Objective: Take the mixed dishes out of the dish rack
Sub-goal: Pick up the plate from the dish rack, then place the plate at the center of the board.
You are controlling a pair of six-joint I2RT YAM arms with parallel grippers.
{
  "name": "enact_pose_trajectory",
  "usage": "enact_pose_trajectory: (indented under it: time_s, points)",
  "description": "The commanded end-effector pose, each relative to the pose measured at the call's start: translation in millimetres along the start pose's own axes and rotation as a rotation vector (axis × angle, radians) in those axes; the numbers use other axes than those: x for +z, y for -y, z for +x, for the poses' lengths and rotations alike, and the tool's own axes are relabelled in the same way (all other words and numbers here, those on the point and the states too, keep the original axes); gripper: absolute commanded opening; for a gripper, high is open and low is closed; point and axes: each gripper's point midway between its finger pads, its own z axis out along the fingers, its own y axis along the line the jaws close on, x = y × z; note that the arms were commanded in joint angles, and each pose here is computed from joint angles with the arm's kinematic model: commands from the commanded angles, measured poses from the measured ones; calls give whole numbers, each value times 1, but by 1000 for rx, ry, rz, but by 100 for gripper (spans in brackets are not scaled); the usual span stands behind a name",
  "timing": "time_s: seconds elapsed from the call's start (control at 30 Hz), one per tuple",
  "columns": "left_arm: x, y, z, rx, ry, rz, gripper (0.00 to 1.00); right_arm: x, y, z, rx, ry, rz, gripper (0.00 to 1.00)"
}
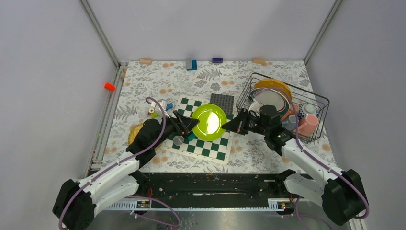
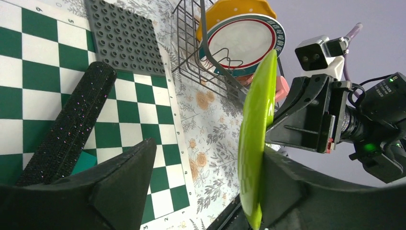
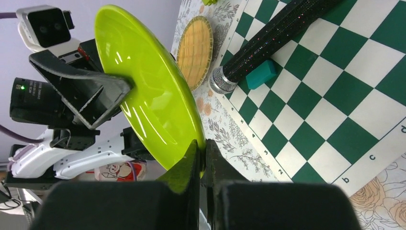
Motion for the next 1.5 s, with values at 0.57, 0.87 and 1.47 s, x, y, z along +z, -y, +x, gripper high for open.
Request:
enact_pose_trajectory:
  time_s: [0.57,0.87,1.47]
  points:
    - [6,20,1,-27,-58,57,0,9,-32,-9,-134,0,-109,22]
    - [-21,-3,-19,-73,102,-65,0,-1,-26,-23,-183,123,-69,100]
    - [-185,-153,-56,-469,794,-819,0,-38,11,-60,-234,418,183,100]
